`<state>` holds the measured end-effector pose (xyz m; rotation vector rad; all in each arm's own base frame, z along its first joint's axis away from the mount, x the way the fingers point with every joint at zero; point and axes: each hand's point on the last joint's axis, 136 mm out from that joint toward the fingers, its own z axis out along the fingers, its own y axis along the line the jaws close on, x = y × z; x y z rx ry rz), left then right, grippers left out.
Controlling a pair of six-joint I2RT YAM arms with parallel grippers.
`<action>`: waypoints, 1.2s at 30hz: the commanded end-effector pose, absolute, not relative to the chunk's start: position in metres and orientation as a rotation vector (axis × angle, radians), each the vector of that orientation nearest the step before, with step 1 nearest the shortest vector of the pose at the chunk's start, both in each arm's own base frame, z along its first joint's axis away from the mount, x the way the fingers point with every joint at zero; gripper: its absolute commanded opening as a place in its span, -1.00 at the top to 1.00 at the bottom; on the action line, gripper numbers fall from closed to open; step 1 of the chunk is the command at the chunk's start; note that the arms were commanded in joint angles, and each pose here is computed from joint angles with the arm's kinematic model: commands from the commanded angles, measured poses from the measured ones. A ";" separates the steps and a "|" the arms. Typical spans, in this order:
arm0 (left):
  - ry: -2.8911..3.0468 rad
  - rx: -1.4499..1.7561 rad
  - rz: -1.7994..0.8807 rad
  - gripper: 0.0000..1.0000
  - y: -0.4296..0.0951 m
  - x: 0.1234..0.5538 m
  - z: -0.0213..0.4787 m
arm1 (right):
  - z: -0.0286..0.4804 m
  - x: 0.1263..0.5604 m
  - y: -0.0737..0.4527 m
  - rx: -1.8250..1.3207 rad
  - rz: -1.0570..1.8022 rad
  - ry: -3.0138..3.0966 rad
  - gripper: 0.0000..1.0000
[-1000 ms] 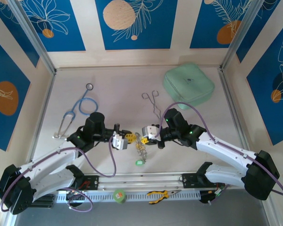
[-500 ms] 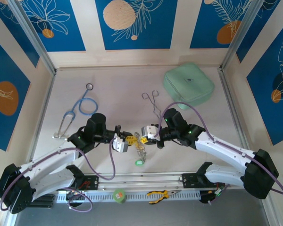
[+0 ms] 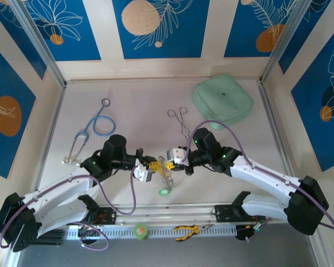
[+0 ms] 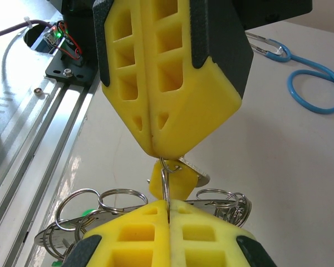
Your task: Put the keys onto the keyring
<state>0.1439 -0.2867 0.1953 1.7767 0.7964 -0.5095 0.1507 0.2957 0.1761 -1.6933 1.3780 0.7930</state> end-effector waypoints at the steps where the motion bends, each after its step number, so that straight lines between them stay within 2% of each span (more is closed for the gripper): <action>1: 0.749 1.802 -0.488 1.00 -0.289 0.141 0.198 | 0.202 0.155 0.303 -1.653 0.797 1.307 1.00; 32: 0.638 1.725 -0.178 1.00 -0.293 0.165 0.194 | 0.205 0.169 0.302 -1.509 0.913 1.389 1.00; 36: 0.644 1.732 -0.171 0.73 -0.290 0.165 0.189 | 0.205 0.171 0.302 -1.499 0.908 1.394 1.00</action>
